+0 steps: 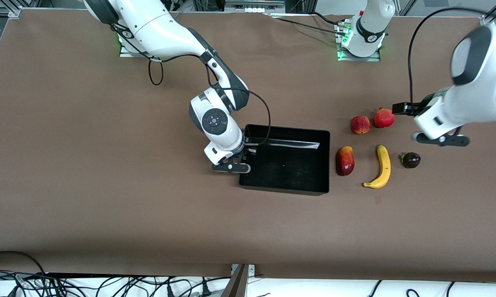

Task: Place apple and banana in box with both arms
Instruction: 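Release the box with the right gripper while the left gripper reaches the apple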

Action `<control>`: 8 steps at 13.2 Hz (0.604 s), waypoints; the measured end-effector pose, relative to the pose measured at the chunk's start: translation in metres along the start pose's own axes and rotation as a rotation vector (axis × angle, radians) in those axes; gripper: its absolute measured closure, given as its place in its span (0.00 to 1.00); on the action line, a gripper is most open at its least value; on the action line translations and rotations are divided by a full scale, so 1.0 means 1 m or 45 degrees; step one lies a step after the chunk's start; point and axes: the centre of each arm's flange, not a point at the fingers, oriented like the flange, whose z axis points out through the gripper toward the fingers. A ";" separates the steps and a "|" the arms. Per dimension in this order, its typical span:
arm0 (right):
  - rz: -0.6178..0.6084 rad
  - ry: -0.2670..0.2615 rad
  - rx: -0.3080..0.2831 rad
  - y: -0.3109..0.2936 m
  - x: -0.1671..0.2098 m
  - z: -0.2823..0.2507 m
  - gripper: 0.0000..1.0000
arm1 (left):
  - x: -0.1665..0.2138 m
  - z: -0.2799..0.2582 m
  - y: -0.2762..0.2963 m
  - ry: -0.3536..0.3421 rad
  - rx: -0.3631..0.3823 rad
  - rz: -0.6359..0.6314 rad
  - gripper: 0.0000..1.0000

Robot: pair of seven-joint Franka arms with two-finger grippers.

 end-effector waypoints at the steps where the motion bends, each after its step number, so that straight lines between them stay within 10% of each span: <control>1: -0.014 0.009 -0.003 -0.004 -0.002 -0.001 0.95 | 0.011 0.025 0.001 -0.006 0.000 0.002 0.00; 3: -0.029 0.017 -0.010 -0.006 -0.004 -0.001 0.95 | 0.025 0.085 0.003 0.066 -0.002 0.006 0.00; 8: -0.011 0.062 -0.003 0.000 0.014 -0.022 0.48 | 0.003 0.208 0.024 0.276 -0.019 -0.046 0.00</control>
